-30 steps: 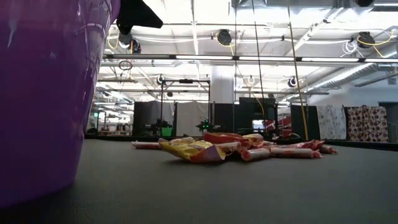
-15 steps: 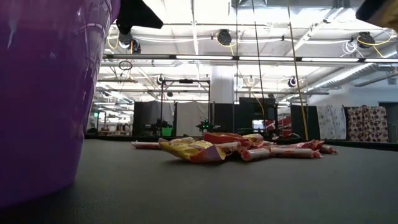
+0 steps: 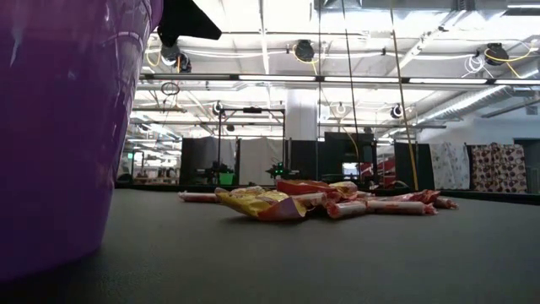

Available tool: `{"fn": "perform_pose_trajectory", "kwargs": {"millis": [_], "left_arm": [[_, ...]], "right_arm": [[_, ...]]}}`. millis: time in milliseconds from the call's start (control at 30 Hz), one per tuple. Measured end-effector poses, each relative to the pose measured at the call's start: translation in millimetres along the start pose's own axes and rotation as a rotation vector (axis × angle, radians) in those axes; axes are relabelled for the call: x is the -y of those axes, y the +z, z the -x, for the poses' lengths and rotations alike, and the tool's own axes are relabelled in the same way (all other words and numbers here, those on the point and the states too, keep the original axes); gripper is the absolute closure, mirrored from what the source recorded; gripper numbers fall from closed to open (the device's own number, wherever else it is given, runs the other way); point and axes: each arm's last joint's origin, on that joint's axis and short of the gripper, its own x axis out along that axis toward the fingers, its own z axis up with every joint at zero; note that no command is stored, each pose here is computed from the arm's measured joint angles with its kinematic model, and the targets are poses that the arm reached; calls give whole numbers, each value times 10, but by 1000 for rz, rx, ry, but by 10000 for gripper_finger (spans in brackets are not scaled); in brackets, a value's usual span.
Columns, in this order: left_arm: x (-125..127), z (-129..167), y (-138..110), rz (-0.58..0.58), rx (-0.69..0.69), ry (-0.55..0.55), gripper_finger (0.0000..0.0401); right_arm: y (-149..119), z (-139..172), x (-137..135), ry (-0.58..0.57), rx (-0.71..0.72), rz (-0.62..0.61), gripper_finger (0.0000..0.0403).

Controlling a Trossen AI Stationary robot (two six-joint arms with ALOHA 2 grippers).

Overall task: Sort candy by brand, put in halloween buckets
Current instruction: Put the yellow candy into the orange bucket

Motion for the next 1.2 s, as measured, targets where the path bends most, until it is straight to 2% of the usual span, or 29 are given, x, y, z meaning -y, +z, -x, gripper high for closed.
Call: {"fn": "perform_pose_trajectory", "kwargs": {"millis": [167, 333, 533, 667, 867, 967, 1067, 1133, 1200], "left_arm": [[0, 0, 0, 0, 0, 0, 399], [0, 0, 1, 0, 1, 0, 399], [1, -1, 10, 3, 10, -1, 399], [5, 1, 44, 7, 44, -5, 399], [11, 2, 70, 31, 68, -18, 393], [15, 3, 69, 66, 65, -36, 365], [7, 3, 80, 80, 81, -5, 332], [-2, 4, 101, 86, 105, 24, 317], [-6, 7, 133, 61, 138, 42, 310]], "right_arm": [[-24, -309, -334, -40, -128, -67, 403], [-98, -648, -533, -115, -213, -131, 403], [-99, -974, -676, -167, -230, -209, 403], [-91, -1122, -711, -213, -209, -203, 401], [-80, -1130, -662, -274, -199, -271, 364], [-88, -1072, -654, -266, -189, -317, 327], [-85, -973, -621, -250, -184, -362, 288], [-76, -899, -592, -262, -117, -405, 270], [-57, -827, -554, -303, 25, -388, 261]]}}
